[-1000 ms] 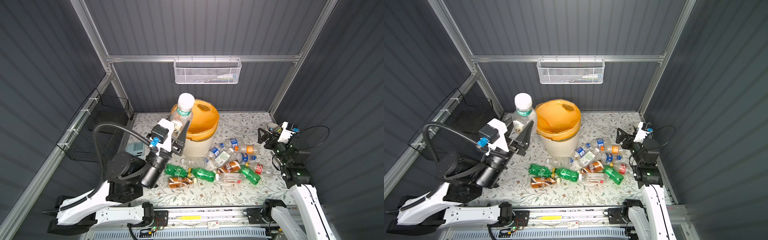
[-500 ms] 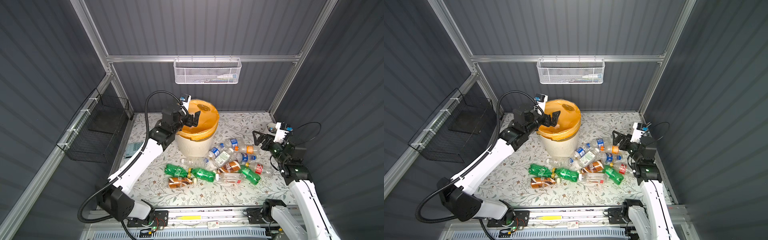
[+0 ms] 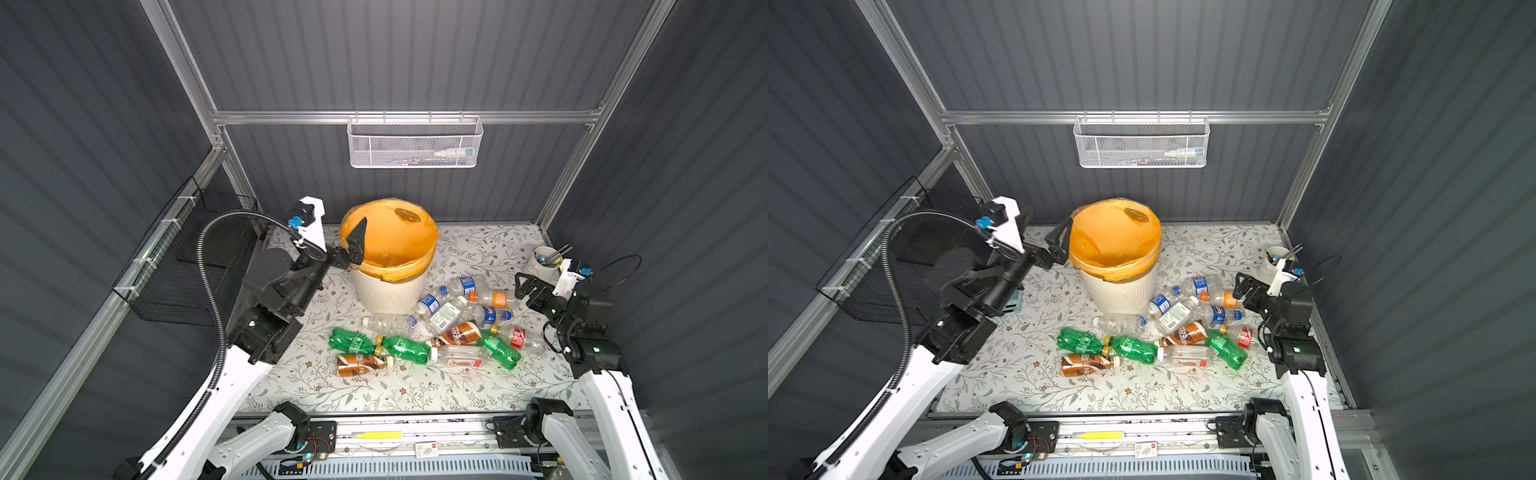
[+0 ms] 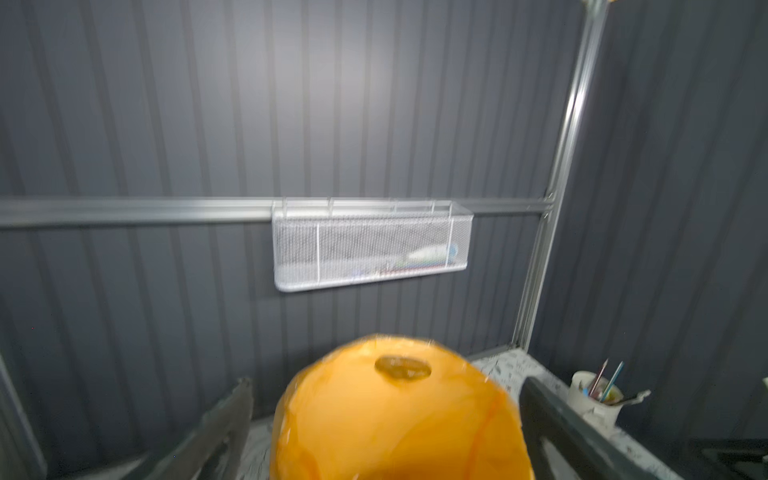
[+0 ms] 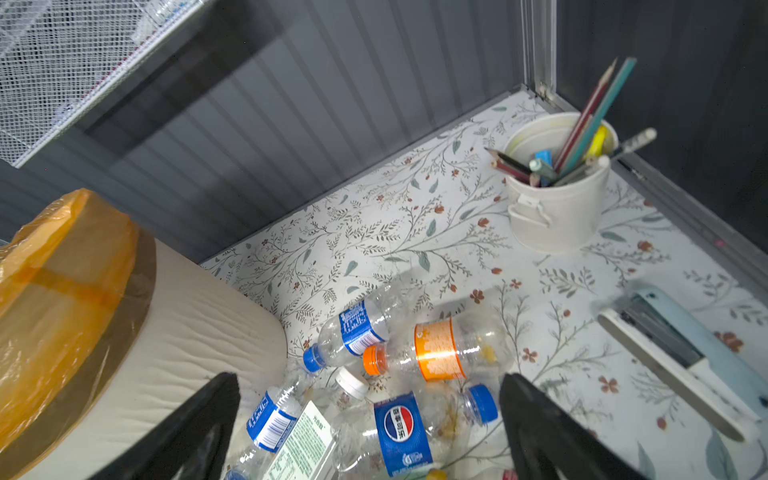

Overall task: Throw the plastic bottles in the bin
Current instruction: 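Draw the left gripper back from the bin while the right gripper reaches toward the pile, then lower the right gripper into the pile and grasp a white-capped clear bottle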

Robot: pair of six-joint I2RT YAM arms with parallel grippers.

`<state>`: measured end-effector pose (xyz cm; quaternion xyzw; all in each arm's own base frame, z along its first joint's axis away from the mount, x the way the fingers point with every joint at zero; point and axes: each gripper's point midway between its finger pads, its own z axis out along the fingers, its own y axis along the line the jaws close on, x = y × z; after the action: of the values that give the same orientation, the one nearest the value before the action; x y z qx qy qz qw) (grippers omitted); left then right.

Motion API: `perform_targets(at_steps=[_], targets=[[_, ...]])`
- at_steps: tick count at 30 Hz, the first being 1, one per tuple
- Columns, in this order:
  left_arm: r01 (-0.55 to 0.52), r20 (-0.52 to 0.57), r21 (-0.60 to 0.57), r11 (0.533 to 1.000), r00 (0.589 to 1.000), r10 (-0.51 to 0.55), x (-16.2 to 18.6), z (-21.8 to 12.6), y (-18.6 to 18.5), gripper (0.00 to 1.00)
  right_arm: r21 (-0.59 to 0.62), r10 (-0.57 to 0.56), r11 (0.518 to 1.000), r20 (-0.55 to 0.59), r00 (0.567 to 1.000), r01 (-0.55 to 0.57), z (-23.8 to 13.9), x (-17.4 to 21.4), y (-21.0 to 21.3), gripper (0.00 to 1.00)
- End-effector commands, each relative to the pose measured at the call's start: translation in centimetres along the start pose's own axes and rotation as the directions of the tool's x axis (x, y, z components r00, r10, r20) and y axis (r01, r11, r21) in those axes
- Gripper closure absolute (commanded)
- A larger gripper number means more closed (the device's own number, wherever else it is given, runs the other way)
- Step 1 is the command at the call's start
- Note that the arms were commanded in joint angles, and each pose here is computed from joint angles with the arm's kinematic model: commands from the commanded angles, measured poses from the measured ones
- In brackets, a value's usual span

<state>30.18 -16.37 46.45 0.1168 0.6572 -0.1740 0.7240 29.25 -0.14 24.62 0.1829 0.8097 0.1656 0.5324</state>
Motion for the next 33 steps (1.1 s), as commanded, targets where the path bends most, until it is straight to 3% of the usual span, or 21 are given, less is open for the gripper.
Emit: perform_targets(at_steps=[1,8,11,14,20,24,33], targets=[[0.030,-0.103,-0.121,0.992,0.994,-0.042,4.5,-0.4,2.2,0.00,0.021,0.066,0.998,-0.091,0.994,-0.065,0.4,3.2,-1.1,0.01],[0.125,-0.205,-0.138,0.982,0.967,-0.152,10.1,-1.4,2.3,0.00,0.027,0.052,0.999,-0.259,0.965,-0.047,0.2,8.0,-1.1,0.01],[0.128,-0.198,-0.158,0.979,0.967,-0.159,10.6,-2.2,2.8,0.00,-0.011,-0.065,0.998,-0.308,0.949,0.064,-0.3,10.0,0.5,0.01],[0.123,-0.173,-0.180,0.976,0.973,-0.155,10.2,-3.2,3.4,0.00,-0.054,-0.236,0.971,-0.347,0.907,0.232,-0.8,11.6,2.2,0.01],[0.075,-0.208,-0.279,0.957,0.969,-0.136,11.7,-4.5,5.3,0.00,-0.231,-0.495,0.869,-0.397,0.773,0.438,-1.4,13.9,6.0,0.02],[0.064,-0.241,-0.316,0.947,0.960,-0.145,12.8,-5.0,5.9,0.00,-0.325,-0.640,0.768,-0.390,0.662,0.551,-1.8,14.7,8.1,0.02],[0.026,-0.311,-0.399,0.916,0.937,-0.162,16.1,-6.0,7.4,0.00,-0.550,-0.833,0.553,-0.340,0.437,0.626,-4.1,17.9,11.8,0.02]])
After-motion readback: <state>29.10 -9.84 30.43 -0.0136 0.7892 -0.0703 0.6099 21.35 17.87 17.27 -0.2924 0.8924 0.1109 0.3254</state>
